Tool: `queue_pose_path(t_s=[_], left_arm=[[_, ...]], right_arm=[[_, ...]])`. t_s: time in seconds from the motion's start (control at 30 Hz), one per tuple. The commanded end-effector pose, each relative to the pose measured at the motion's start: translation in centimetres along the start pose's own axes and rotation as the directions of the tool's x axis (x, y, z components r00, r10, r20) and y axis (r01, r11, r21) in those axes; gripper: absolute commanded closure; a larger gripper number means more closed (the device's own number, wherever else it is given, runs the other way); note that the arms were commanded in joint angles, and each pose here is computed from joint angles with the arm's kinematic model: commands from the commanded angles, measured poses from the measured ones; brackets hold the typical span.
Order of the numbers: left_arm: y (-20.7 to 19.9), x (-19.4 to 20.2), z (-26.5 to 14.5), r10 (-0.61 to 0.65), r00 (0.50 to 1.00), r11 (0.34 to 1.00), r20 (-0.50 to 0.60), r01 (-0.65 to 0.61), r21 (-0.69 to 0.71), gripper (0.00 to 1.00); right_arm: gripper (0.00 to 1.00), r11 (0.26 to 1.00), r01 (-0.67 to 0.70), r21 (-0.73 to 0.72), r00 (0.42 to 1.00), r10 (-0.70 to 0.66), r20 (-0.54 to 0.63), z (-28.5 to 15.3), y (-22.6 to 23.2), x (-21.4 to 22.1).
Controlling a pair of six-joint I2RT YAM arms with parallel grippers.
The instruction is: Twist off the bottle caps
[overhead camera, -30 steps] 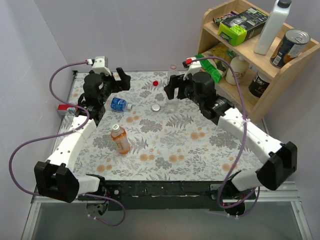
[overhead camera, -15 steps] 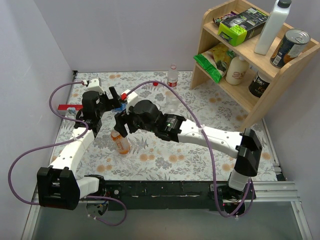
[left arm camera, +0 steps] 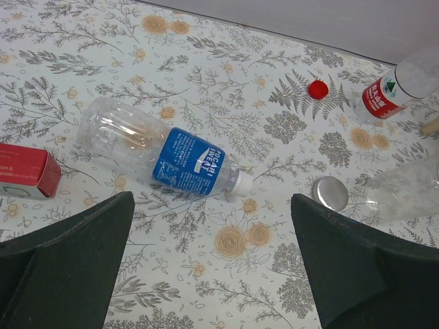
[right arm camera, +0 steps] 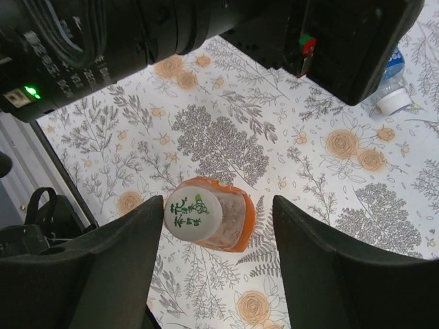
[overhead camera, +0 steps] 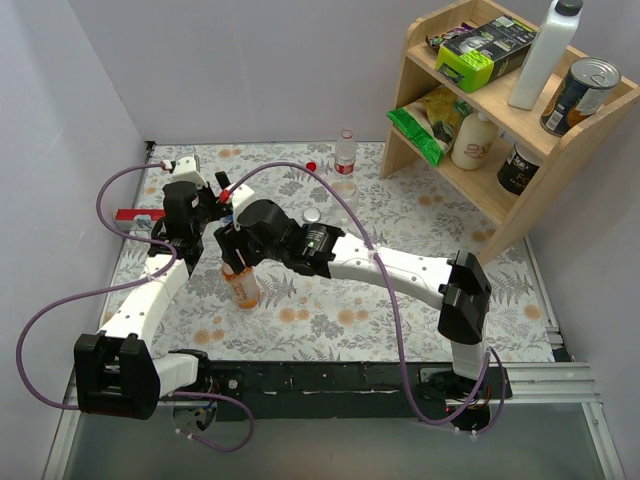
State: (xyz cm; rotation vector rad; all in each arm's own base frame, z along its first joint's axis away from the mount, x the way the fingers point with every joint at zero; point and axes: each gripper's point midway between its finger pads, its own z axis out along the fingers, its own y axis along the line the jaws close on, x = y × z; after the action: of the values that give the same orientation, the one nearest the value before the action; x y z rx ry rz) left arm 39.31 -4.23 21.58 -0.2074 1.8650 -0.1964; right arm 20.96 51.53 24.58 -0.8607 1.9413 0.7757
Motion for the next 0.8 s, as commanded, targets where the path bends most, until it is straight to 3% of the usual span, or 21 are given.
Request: queue_pose_path(t_s=[0.0,0.17,0.3,0.4,0.5,0.53,0.57,0.6,0.63,0.67,0.77], left_arm=[[-0.1,-2.2,-0.3,0.007,0.999,1.0,0.052,-0.006,-0.011,0.02],[-0.4,-2.3,-0.3,0.005,0.999,1.0,0.049,-0.005,0.006,0.02],[-0.9,-1.6,-0.1,0.004,0.999,0.999,0.034,-0.005,0.038,0.02],[-2.4,-1.2,-0.1,-0.042,0.999,0.993,0.014,0.04,0.115,0.02],[-4.7,-1.0,-0.5,-0.086,0.996,0.967,-0.001,0.083,0.241,0.02],[-6.0,-1.0,-0.9,-0.115,0.993,0.945,-0.017,0.115,0.306,0.02],[-6.7,-0.8,-1.0,-0.125,0.992,0.931,-0.036,0.13,0.341,0.02],[-7.4,-0.9,-1.1,-0.133,0.99,0.917,-0.04,0.139,0.375,0.02],[-8.3,-0.7,-1.4,-0.138,0.989,0.9,-0.057,0.149,0.41,0.02],[-9.7,-0.2,-1.9,-0.117,0.99,0.869,-0.082,0.142,0.474,0.02],[-14.3,0.8,-4.0,-0.019,0.997,0.776,-0.076,0.063,0.627,0.02]], right_arm=[[0.33,1.0,0.018,-0.003,1.0,-0.018,-0.011,0.5,0.8,0.0],[0.4,1.0,0.028,0.004,0.999,-0.028,-0.026,1.2,0.6,0.9],[0.78,0.998,0.053,0.019,0.999,-0.053,-0.008,1.5,0.2,0.6],[0.9,0.994,0.062,0.089,0.998,-0.062,-0.004,0.6,-1.5,0.1],[0.92,0.986,0.05,0.158,0.999,-0.048,-0.019,-1.4,-4.4,1.5],[0.92,0.986,0.015,0.166,0.999,-0.022,0.039,-3.5,-5.4,-0.2],[0.93,0.983,-0.002,0.185,1.0,0.003,-0.006,-4.0,-6.7,2.6],[0.94,0.981,-0.025,0.192,1.0,0.023,0.008,-5.1,-7.4,2.7],[0.94,0.981,-0.062,0.185,0.994,0.045,0.097,-8.0,-8.0,0.4],[0.94,0.976,-0.074,0.204,0.996,0.061,0.069,-8.8,-9.1,2.9],[0.94,0.967,-0.145,0.211,0.98,0.112,0.164,-13.9,-11.6,1.8]])
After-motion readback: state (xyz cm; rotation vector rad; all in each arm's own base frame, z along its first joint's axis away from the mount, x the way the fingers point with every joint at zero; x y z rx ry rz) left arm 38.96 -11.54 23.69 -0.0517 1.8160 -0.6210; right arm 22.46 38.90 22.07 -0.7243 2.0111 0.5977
